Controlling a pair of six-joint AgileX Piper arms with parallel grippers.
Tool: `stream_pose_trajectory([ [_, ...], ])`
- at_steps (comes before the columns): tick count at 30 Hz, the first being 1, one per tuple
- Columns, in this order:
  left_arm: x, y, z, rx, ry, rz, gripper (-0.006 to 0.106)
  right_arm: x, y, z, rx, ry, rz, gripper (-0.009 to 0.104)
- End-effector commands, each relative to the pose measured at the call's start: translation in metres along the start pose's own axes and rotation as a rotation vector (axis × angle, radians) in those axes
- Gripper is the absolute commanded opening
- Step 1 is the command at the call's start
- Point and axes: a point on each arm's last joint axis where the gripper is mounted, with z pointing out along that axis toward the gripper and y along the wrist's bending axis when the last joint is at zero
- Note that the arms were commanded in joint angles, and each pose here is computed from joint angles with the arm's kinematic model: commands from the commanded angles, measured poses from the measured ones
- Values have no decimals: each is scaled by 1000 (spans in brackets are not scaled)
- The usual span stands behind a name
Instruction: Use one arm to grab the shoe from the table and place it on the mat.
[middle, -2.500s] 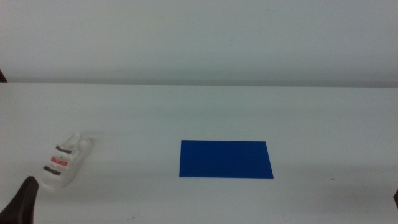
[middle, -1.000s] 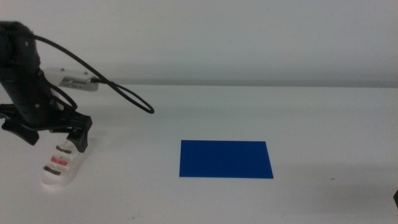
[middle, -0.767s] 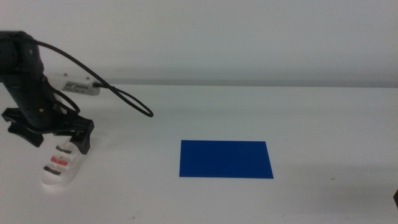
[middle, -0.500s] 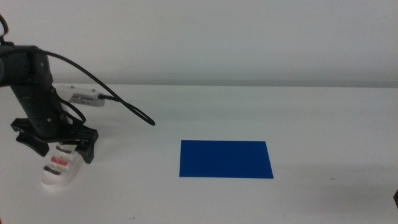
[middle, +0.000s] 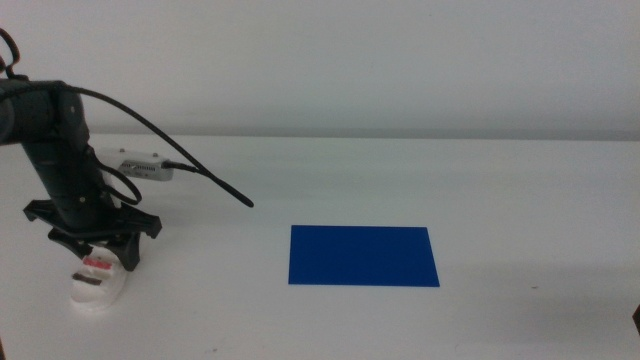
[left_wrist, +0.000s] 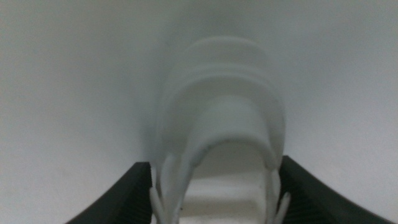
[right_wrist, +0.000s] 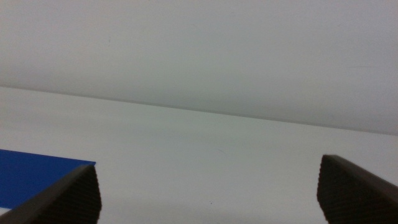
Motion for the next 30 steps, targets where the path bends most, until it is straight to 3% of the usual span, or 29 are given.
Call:
stream_pose_trajectory([
  [1, 4, -13, -13, 7, 0, 42, -2, 12, 2, 0, 1, 0, -4, 93],
  [9, -20, -104, -57, -101, -11, 200, -1, 12, 2, 0, 1, 0, -4, 93],
  [21, -34, -281, -41, -64, -77, 537, -1, 12, 2, 0, 1, 0, -4, 93],
  [30, -38, -314, -15, -38, -53, 680, -1, 12, 2, 0, 1, 0, -4, 93],
])
